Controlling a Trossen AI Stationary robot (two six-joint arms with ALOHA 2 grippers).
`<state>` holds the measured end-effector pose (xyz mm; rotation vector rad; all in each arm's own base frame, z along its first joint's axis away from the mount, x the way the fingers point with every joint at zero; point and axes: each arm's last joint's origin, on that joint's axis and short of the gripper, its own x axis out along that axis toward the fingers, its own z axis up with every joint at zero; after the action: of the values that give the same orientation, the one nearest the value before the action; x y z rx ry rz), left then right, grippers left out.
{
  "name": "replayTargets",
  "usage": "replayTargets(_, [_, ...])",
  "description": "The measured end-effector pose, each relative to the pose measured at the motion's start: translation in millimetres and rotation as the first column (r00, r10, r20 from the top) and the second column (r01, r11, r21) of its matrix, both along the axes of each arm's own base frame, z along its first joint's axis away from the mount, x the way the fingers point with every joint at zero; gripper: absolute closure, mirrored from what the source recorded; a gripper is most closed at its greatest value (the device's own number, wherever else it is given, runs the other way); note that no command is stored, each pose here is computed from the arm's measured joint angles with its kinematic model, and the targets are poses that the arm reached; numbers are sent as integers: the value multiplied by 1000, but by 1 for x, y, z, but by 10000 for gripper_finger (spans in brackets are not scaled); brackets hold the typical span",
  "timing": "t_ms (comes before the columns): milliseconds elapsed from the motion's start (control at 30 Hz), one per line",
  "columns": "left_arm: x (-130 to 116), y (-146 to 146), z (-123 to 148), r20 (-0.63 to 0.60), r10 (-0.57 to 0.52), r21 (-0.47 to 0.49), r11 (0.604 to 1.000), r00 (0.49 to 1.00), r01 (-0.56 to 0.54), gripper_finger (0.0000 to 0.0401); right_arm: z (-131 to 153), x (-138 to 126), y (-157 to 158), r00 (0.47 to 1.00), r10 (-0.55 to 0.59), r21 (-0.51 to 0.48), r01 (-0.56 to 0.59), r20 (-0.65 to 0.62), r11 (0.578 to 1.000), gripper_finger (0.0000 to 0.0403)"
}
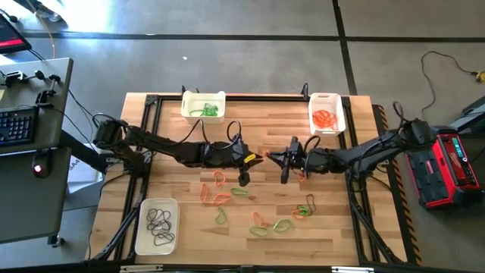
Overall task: Sort rubber bands into baskets
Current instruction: Put the orange rubber band into the top right white bin
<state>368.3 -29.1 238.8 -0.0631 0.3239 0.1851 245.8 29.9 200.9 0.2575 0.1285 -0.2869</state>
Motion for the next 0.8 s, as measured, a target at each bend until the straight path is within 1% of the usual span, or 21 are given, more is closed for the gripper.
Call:
replayTargets(67, [0, 0, 2, 13, 8, 23, 1000, 1000, -9, 330, 2, -4, -4, 999, -33, -7, 33, -23, 999, 401])
replayTargets(233, [1, 0, 3, 28, 10, 26, 1000, 1000, -11, 281, 14, -20, -17, 991, -123, -26, 122, -58, 992, 402])
replayTargets(300, [1, 0, 2, 38, 12, 27, 1000, 999, -13, 266, 18, -30, -25, 979, -186, -38, 184, -86, 982, 402])
replayTargets(367, [-1, 0, -2, 77, 7, 21, 1000, 997, -9, 255, 22, -42, -34, 951, -284, -46, 280, -121, 959, 402])
replayTargets(467, [-7, 1, -11, 139, -9, 9, 1000, 990, 8, 246, 20, -65, -49, 868, -448, -103, 436, -213, 894, 402])
replayTargets(600, [-15, 1, -21, 186, -28, -10, 999, 982, 30, 245, 17, -92, -68, 727, -624, -149, 609, -287, 779, 402])
replayTargets(733, [-20, 1, -29, 189, -31, -33, 999, 982, 38, 245, 14, -109, -86, 572, -751, -208, 732, -331, 649, 403])
replayTargets(800, [-20, 1, -31, 182, -26, -45, 998, 983, 35, 245, 11, -115, -96, 499, -789, -233, 771, -358, 593, 403])
